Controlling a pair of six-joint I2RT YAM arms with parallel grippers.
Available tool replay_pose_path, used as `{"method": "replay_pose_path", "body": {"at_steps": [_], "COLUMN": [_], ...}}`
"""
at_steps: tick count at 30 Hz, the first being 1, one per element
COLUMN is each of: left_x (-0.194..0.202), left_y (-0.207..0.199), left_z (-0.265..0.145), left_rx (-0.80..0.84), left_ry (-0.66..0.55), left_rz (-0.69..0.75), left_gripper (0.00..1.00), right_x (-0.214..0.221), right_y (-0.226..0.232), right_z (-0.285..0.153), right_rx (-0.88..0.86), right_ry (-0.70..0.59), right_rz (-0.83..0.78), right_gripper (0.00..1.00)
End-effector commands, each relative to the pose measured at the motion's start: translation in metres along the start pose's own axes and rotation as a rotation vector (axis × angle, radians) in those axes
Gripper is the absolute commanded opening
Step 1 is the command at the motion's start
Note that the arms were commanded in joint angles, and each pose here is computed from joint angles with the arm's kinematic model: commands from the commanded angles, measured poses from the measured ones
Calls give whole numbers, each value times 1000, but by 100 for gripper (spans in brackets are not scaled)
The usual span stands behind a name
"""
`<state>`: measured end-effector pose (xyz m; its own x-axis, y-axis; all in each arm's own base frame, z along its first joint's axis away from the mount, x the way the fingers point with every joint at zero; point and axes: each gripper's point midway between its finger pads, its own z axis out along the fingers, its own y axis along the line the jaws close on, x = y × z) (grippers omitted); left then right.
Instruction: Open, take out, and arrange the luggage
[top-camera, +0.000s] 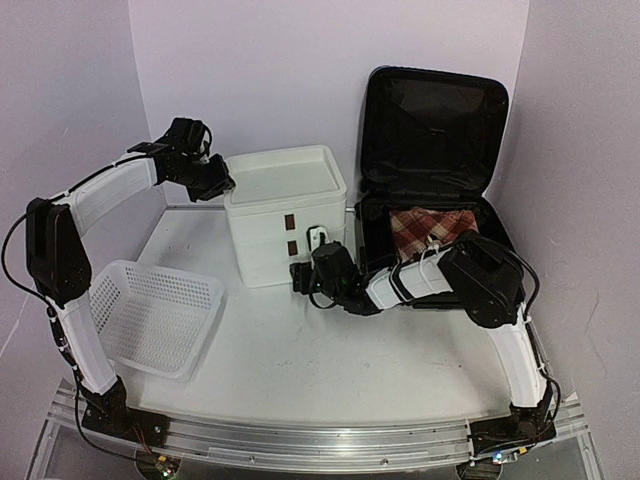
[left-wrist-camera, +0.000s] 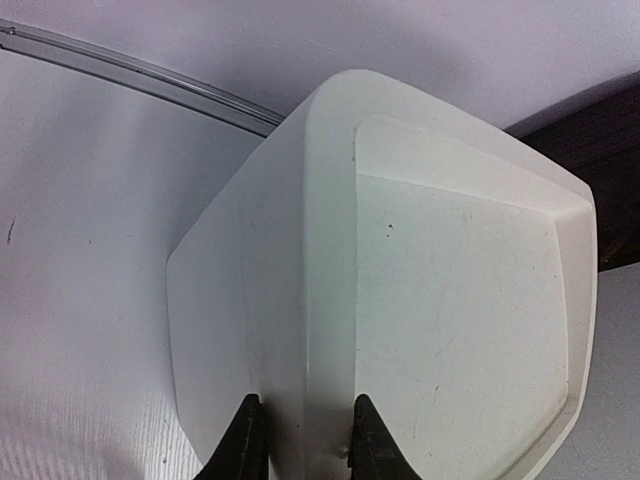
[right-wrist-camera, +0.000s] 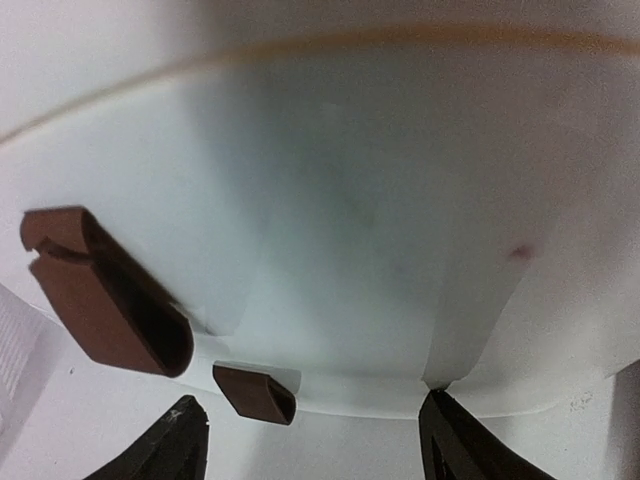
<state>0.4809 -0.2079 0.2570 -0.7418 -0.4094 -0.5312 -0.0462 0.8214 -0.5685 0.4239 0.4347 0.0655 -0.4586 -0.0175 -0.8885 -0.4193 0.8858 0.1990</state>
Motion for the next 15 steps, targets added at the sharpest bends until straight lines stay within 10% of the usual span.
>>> {"method": "replay_pose_path", "body": {"at_steps": [1,7,15], "left_x": [96,92,98], "left_y": [-19,-26,-26], "left_z": [18,11,14], "left_rx": [160,191,201], "left_ry": [424,415,442], "left_rz": [-61,-31,-45], "left_gripper": [8,35,41], "right_x": [-43,-41,-50], "right_y": [-5,-7,-14], "right_z": [12,12,17], "right_rx": [-4,39,95], "right_ry": [-210,-255,-334], "right_rz": [39,33,66], "right_gripper": [73,78,68]}}
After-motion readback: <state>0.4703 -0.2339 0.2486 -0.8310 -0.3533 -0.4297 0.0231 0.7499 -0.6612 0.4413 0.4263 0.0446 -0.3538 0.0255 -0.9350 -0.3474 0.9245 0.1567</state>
